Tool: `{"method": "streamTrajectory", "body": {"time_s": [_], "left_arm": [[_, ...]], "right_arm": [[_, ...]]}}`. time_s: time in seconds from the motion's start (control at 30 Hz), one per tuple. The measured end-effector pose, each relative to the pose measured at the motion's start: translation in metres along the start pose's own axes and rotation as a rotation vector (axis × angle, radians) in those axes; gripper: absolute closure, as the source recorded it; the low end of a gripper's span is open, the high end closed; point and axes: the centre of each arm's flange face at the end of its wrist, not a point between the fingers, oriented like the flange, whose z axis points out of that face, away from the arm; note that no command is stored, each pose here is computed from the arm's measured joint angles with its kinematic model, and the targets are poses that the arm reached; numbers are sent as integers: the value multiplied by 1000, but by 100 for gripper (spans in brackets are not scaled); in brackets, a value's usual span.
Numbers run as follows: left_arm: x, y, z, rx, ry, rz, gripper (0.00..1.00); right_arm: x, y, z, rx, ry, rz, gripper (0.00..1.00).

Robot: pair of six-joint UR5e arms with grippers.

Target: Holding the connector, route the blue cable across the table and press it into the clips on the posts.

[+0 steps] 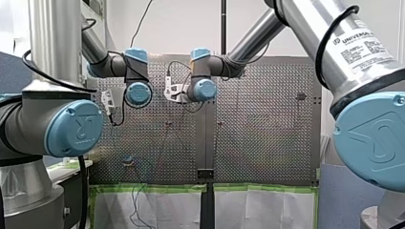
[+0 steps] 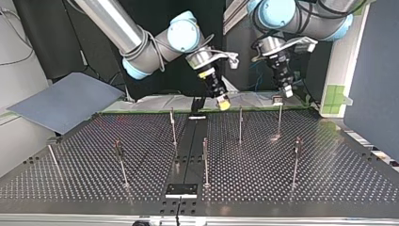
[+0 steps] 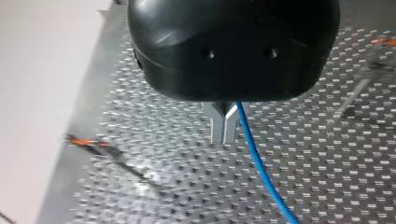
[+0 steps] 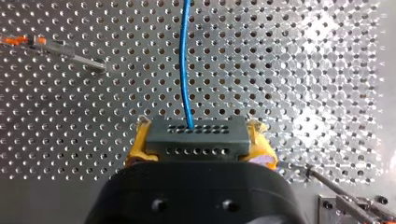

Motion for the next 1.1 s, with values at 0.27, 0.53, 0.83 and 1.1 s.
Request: {"method": "streamTrajectory", "body": {"time_s": [0.27,0.53,0.83,1.1], "left_arm": [[-43,-2,9,-1,-72,-36,100],[-54,-10,23,43,-91,-42,100],[-59,-12,34,60,-100,-42,100],[-70,-10,46,41,-111,-31,100]], "right_arm": [[25,-2,12,3,12,16,100],[47,-9,19,13,17,25,100],[73,-16,25,31,24,51,100],[99,-14,30,29,28,78,100]]}}
